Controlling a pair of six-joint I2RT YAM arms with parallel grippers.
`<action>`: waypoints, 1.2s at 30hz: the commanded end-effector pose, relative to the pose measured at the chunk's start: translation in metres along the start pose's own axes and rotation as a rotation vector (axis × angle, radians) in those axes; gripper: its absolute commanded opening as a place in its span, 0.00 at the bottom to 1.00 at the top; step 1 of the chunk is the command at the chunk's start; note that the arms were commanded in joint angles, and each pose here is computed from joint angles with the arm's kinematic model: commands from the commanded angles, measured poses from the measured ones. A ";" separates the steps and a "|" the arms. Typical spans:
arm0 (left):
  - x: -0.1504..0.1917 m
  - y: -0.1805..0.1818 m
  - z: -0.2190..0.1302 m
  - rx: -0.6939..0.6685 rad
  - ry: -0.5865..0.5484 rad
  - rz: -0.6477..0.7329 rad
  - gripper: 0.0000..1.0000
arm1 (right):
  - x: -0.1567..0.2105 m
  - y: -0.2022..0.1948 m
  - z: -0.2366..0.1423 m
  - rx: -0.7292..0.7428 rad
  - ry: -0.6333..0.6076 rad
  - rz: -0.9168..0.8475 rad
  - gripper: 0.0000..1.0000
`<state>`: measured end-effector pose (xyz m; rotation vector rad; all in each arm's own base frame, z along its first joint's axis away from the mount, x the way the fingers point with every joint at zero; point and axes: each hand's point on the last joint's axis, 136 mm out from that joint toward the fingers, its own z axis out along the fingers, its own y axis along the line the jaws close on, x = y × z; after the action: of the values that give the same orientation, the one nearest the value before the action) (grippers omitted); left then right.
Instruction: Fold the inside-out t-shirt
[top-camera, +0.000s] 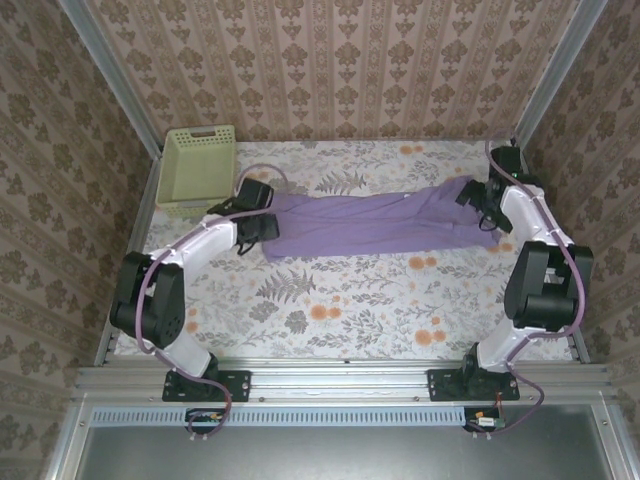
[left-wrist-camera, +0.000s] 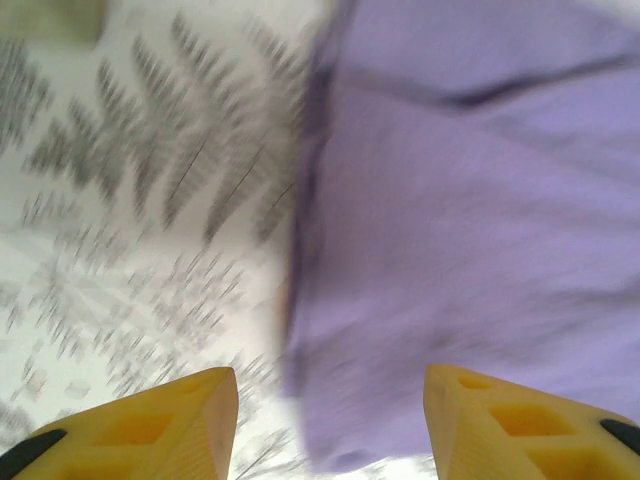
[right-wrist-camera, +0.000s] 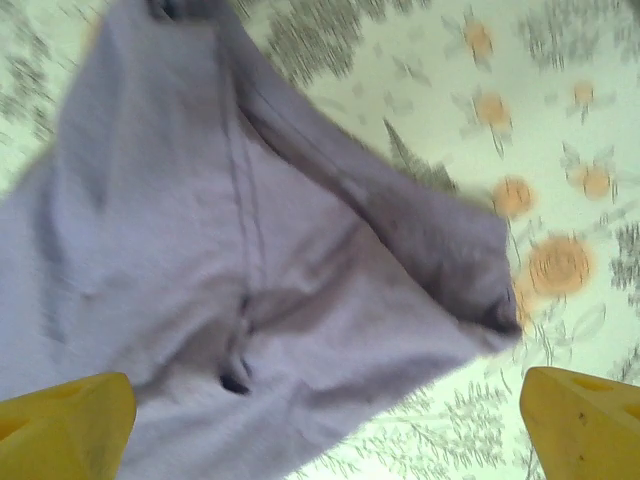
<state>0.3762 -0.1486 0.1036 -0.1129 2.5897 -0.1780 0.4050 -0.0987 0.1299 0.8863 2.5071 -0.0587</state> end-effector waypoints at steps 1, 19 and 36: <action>-0.021 -0.034 0.012 0.121 0.009 -0.005 0.54 | 0.002 0.003 0.024 0.047 0.078 -0.092 1.00; -0.009 0.004 0.098 0.071 0.166 -0.110 0.57 | 0.007 0.003 0.123 0.181 0.312 -0.204 0.94; 0.025 0.027 0.096 0.031 0.201 -0.139 0.56 | 0.020 0.000 0.128 0.179 0.334 -0.183 0.18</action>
<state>0.4364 -0.1519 0.0293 -0.2183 2.6647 -0.3862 0.4758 -0.0995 0.0220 0.7236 2.8589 -0.1128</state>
